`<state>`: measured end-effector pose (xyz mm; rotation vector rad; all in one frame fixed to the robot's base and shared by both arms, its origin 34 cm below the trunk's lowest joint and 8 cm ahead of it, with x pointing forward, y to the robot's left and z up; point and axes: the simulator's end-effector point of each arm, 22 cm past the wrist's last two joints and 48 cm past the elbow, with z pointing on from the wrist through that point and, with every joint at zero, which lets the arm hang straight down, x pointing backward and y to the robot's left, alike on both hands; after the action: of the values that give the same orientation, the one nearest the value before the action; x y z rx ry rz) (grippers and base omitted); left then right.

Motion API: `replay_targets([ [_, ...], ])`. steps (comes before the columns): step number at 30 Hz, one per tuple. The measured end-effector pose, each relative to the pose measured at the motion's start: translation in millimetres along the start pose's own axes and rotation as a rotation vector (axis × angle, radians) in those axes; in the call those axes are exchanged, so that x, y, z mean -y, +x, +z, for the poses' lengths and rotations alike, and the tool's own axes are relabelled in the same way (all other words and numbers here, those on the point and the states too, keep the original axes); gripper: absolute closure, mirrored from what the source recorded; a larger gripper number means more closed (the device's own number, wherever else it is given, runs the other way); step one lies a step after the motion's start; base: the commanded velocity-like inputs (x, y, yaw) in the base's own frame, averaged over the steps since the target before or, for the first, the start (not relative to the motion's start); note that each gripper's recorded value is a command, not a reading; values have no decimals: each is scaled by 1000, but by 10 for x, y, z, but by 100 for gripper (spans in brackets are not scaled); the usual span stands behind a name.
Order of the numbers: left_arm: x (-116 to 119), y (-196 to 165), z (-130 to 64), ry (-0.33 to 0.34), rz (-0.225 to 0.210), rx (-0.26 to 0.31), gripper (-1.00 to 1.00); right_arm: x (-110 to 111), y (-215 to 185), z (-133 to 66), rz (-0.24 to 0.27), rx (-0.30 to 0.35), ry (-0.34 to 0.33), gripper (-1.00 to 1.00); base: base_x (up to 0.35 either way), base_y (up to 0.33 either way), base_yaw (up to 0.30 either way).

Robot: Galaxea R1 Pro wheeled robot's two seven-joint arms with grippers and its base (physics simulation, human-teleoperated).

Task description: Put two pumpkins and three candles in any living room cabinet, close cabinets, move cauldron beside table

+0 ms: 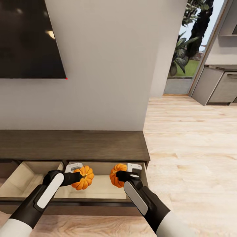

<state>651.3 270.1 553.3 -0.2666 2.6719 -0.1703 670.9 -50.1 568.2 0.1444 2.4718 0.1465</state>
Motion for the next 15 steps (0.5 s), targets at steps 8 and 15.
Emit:
replay_targets([
  [8,-4,-1,-3,0,-1,0,100,-65,52,-12,-25,-3,-10,100,86,0,0],
  [15,-9,5,1,-2,0,-2,100,-77,64,-14,-32,-5,-11,100,136,0,0],
])
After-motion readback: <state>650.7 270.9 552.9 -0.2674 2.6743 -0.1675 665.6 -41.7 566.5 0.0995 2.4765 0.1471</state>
